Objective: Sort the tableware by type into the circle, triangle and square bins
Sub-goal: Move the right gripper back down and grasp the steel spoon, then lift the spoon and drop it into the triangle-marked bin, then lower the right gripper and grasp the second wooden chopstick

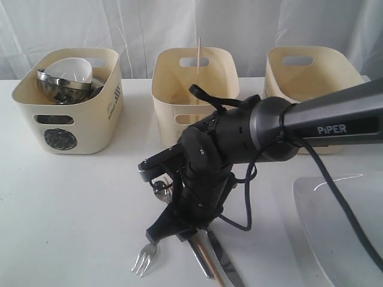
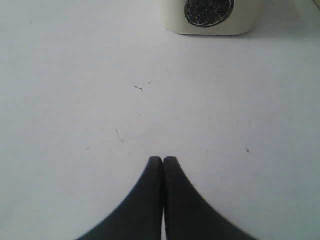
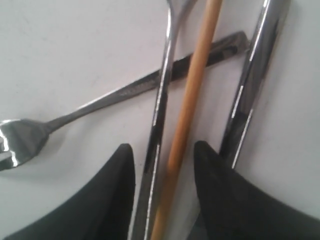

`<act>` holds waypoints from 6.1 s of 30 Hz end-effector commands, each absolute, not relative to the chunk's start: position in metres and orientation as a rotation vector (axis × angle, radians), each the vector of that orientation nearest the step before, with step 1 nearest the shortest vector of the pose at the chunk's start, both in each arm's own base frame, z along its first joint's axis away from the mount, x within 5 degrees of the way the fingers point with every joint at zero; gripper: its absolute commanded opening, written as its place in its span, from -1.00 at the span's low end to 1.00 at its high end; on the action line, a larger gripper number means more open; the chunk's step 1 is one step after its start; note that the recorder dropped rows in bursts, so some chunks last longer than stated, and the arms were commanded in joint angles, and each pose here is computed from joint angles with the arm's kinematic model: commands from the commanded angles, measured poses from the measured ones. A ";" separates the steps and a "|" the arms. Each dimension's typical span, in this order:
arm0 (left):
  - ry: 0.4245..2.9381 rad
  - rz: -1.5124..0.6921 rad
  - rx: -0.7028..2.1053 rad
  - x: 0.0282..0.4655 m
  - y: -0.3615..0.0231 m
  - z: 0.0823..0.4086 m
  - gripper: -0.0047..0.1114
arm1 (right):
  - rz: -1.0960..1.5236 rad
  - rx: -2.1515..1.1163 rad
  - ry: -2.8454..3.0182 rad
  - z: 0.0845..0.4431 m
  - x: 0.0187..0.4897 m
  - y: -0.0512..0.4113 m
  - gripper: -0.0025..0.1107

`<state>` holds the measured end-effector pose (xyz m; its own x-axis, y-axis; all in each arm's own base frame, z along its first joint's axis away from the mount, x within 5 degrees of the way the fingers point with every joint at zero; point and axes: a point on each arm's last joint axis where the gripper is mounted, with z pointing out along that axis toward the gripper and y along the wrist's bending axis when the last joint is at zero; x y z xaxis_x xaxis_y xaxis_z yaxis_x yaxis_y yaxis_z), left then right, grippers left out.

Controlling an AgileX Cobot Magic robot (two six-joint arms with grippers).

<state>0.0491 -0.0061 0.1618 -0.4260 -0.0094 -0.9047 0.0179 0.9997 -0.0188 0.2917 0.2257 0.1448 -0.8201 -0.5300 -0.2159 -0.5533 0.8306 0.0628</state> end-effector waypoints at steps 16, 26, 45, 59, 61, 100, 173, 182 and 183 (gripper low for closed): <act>2.022 -0.036 0.006 0.049 -0.006 0.159 -0.92 | 0.249 -0.812 2.789 0.133 0.296 0.233 -0.29; 2.022 -0.036 0.006 0.049 -0.006 0.159 -0.92 | 0.230 -0.822 2.829 0.119 0.296 0.233 -0.58; 2.022 -0.036 0.006 0.049 -0.006 0.159 -0.92 | 0.398 -0.760 2.593 0.254 0.290 0.232 -0.96; 2.022 -0.036 0.006 0.049 -0.006 0.159 -0.92 | 0.507 -0.240 1.992 0.322 0.349 0.186 -0.96; 2.022 -0.036 0.006 0.049 -0.006 0.159 -0.92 | 0.499 -0.199 1.905 0.328 0.357 0.178 -0.96; 2.022 -0.036 0.006 0.049 -0.006 0.159 -0.92 | 0.317 -0.074 1.729 0.207 0.443 0.152 -0.67; 2.022 -0.036 0.006 0.049 -0.006 0.159 -0.92 | 0.626 -0.460 2.961 0.172 0.292 0.252 -0.26; 2.022 -0.036 0.006 0.049 -0.006 0.159 -0.92 | 0.080 -0.836 2.785 0.168 0.310 0.227 -0.27; 2.022 -0.036 0.006 0.049 -0.006 0.159 -0.92 | 0.067 -0.846 2.781 0.167 0.311 0.227 -0.27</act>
